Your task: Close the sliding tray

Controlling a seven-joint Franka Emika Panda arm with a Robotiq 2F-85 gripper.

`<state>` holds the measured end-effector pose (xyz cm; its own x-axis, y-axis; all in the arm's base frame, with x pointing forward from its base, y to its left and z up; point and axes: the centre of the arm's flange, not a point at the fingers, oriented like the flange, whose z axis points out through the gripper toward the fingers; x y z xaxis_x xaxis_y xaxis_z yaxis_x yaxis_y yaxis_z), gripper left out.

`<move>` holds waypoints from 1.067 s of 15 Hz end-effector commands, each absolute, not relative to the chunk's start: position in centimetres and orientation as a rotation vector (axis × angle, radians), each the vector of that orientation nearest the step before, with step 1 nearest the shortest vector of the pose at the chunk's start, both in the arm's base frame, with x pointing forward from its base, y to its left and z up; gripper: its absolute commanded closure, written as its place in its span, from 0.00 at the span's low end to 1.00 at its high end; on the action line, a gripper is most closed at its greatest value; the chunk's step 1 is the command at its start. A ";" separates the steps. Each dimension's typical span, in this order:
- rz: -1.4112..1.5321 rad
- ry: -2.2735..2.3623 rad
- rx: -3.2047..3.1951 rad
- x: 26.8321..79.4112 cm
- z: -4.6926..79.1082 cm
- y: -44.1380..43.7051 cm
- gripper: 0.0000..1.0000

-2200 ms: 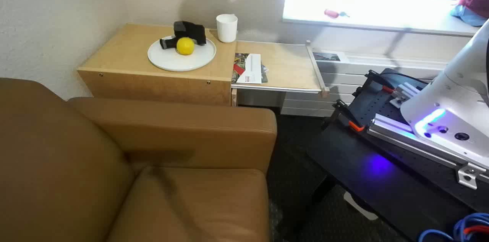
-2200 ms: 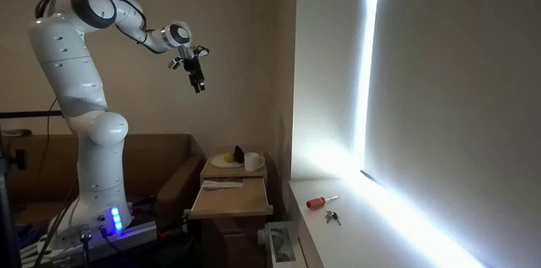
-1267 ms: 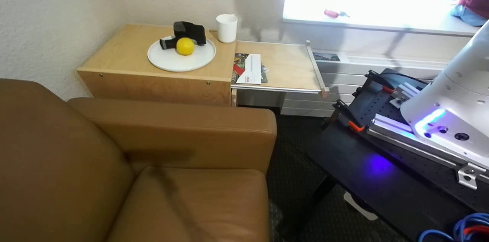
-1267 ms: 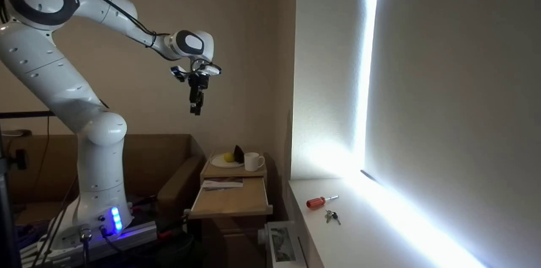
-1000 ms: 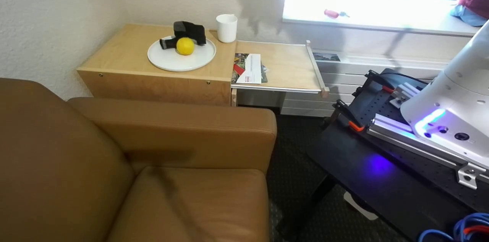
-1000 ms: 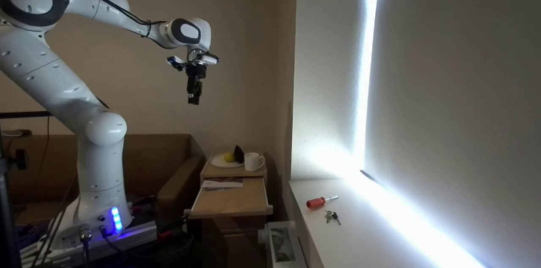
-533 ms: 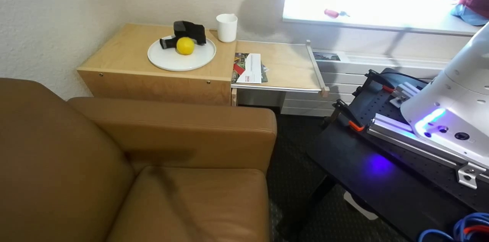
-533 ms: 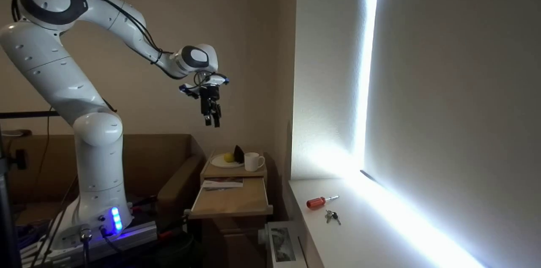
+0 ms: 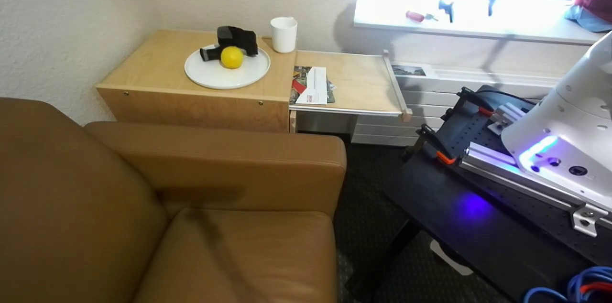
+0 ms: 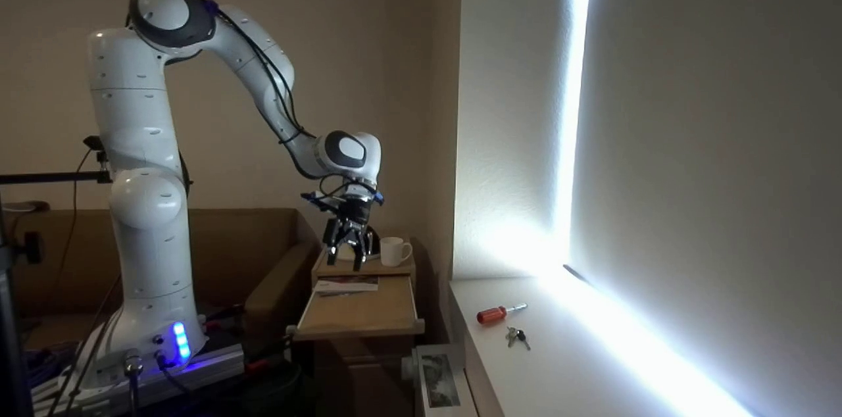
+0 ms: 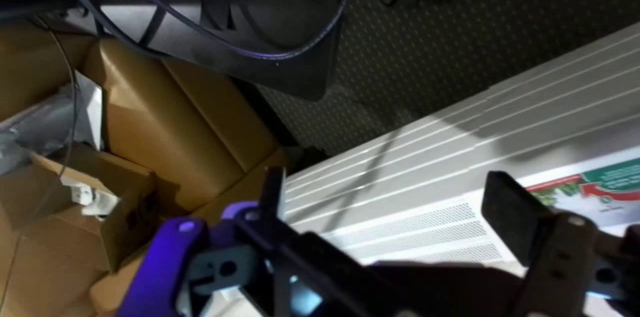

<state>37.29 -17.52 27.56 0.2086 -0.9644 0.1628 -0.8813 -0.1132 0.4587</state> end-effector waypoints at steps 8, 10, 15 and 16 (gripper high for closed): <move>-0.420 -1.793 1.916 39.2 21.4 -20.7 0.00; -0.353 -1.812 1.854 40.7 18.5 -19.7 0.00; -0.264 -1.886 1.850 43.8 11.6 -17.3 0.00; -0.262 -1.909 1.832 44.3 10.7 -17.3 0.00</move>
